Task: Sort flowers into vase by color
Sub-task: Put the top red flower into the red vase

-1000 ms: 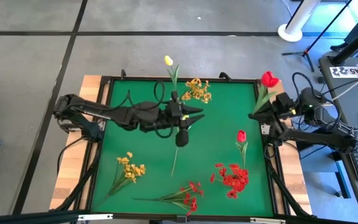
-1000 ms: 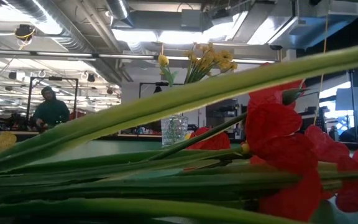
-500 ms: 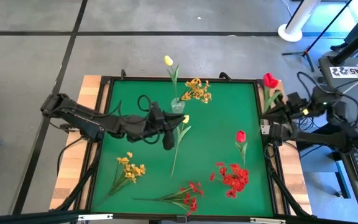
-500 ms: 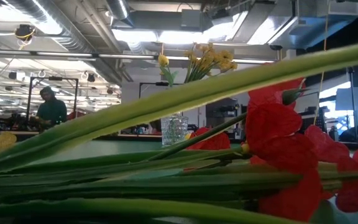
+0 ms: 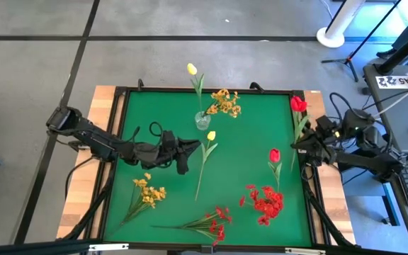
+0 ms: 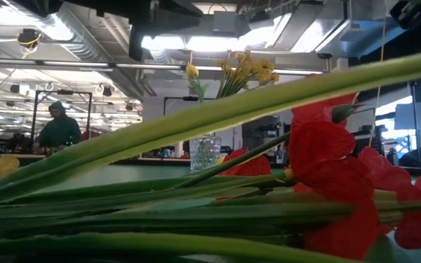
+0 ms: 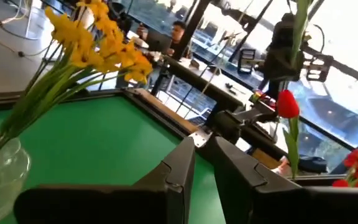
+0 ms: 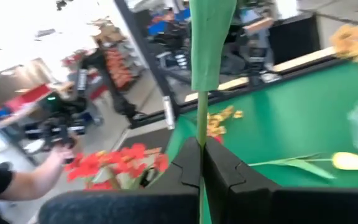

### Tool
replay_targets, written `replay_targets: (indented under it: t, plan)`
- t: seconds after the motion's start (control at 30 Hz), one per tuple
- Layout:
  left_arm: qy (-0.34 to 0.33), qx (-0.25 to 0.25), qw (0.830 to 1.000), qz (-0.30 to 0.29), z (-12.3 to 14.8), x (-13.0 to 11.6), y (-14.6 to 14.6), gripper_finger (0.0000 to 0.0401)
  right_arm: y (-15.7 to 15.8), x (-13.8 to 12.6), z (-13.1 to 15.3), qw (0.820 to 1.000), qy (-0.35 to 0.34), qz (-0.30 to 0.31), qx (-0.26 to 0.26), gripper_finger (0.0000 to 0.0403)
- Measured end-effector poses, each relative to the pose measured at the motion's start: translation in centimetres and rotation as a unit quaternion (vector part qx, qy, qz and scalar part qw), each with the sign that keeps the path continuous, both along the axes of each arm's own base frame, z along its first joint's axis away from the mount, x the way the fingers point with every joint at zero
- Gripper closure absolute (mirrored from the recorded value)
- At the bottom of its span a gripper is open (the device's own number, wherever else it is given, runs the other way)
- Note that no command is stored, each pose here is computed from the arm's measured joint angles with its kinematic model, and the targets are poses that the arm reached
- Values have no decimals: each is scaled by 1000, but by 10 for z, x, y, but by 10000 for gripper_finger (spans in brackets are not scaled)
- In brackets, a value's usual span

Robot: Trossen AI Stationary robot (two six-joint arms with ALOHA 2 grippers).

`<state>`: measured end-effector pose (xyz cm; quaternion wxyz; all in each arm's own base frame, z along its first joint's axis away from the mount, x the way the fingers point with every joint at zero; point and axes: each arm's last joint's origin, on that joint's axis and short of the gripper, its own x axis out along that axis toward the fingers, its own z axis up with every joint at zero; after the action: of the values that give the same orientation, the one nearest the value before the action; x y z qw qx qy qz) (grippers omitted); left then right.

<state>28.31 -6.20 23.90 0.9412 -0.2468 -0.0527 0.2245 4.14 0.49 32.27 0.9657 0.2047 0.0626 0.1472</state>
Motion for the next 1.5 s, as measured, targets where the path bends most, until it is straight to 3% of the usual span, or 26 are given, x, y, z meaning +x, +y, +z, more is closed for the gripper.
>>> replay_targets:
  t: [0.27, 0.53, 0.73, 0.9, 1.07, 1.3, 1.5]
  plan:
    - [-3, 4, 1000, 1, 1, -2, -7, 346, 5, -14, -21, 996, -78, 27, 22, 402]
    - [-1, 8, 1000, 27, 1, -2, -1, 346, 1, 0, -12, 964, -258, 56, 21, 402]
    - [2, 13, 999, 38, 1, -1, 4, 346, -1, 10, -13, 956, -280, 71, 49, 402]
    - [9, 23, 999, 46, 0, 0, 8, 346, -1, 11, -18, 960, -253, 93, 79, 402]
    - [11, 25, 998, 55, 0, 1, 14, 346, -2, 13, -15, 957, -271, 73, 77, 402]
    - [18, 28, 997, 65, -1, 2, 19, 346, -11, 34, -18, 964, -259, 12, 49, 402]
    - [24, 29, 997, 65, -2, 2, 19, 346, -13, 43, -7, 951, -298, 45, 70, 402]
